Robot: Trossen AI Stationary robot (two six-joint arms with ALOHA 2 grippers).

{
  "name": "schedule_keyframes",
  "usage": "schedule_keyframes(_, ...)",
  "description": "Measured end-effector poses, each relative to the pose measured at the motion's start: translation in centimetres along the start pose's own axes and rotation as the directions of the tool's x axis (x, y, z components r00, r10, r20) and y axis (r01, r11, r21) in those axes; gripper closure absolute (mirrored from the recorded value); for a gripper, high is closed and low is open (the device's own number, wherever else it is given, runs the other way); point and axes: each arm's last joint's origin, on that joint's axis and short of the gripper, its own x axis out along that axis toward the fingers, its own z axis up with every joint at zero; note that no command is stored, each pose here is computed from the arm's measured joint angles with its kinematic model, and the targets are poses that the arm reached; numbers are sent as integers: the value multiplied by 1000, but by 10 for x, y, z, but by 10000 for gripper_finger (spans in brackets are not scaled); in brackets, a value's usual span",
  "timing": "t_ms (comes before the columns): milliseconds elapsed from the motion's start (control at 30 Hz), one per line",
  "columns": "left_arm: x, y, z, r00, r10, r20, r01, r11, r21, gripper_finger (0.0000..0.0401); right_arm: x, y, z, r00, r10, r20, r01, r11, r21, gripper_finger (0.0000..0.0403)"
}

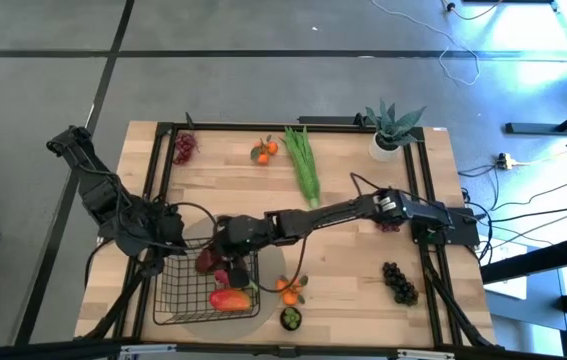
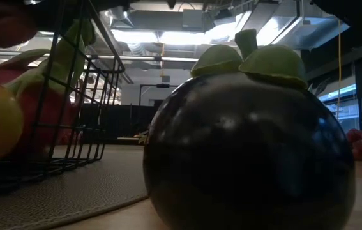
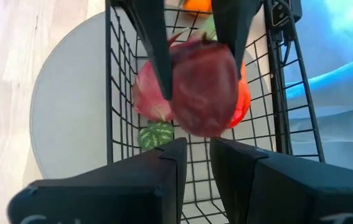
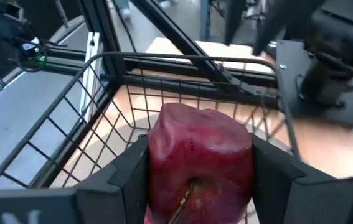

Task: Build produce basket
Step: Put the red apple into the black wire basket

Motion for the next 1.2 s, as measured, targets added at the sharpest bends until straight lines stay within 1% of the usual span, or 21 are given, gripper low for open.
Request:
schedule_keyframes(67,0,0,0,1000,-2,0,2,1000,-9,341,6,-1,-3,999,12,34,-12,1000,-10,208)
schedule_keyframes(133,0,0,0,1000,-2,-1,2,1000,-12,341,13,-3,-9,999,13,44,-12,1000,-10,208)
schedule_keyframes(233,0,0,0,1000,-3,-2,3,1000,-18,341,21,-9,-22,1000,5,9,-5,1000,-1,208)
schedule_keyframes(300,0,0,0,1000,-3,-2,3,1000,-31,341,22,-11,-27,1000,2,-10,-2,1000,1,208)
schedule_keyframes(500,0,0,0,1000,-4,-2,4,999,-36,341,23,-11,-27,1000,25,-6,-26,999,-26,206)
schedule_keyframes(900,0,0,0,1000,-4,-2,4,999,-36,341,23,-14,-28,1000,21,-10,-22,999,-42,172)
schedule_keyframes(1000,0,0,0,1000,-4,-2,4,999,-35,341,23,-14,-28,1000,20,-11,-20,999,-43,171)
schedule_keyframes(1200,0,0,0,1000,-4,-3,4,1000,29,341,23,-16,-29,1000,17,-18,-17,999,-39,176)
